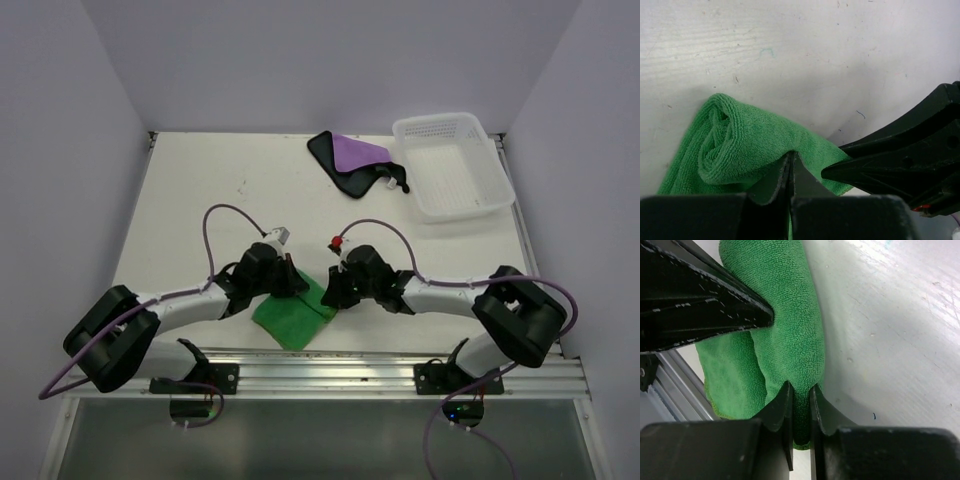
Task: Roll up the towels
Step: Roll the towel
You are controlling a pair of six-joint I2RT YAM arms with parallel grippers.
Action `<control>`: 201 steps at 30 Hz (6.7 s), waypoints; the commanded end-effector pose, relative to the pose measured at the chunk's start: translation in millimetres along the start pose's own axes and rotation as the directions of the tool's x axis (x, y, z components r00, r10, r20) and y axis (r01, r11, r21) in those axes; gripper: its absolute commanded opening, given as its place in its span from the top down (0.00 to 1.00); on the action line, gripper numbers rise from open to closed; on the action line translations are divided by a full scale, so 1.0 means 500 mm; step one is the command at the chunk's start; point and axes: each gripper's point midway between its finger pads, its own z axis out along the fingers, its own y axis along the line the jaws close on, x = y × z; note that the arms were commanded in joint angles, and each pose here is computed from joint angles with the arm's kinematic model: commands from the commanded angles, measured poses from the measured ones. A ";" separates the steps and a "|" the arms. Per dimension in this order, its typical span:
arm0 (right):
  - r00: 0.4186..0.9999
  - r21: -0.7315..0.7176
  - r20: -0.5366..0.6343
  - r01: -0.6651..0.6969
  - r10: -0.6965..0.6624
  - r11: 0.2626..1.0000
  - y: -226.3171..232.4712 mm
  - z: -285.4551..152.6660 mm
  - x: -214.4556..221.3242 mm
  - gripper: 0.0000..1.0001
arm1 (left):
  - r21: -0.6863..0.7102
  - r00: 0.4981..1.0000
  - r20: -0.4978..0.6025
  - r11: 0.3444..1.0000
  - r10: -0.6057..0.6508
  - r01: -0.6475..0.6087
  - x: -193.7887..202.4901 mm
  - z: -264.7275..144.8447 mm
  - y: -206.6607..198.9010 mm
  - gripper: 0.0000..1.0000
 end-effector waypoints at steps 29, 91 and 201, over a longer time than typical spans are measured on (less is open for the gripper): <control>0.796 0.793 -0.070 0.410 -0.601 0.451 -0.062 -0.057 -0.055 1.00 | -0.027 0.992 0.095 0.996 0.086 -0.083 -0.176 0.014 -0.063 1.00; 0.971 0.188 0.238 -0.065 0.019 0.980 0.065 -0.084 -0.070 0.37 | -0.146 0.997 -0.072 0.989 0.016 -0.026 0.041 0.037 0.110 1.00; 0.797 0.735 -0.077 0.451 -0.600 0.505 0.036 -0.043 -0.044 0.51 | -0.058 0.997 -0.064 0.998 0.032 -0.036 -0.015 0.079 0.057 1.00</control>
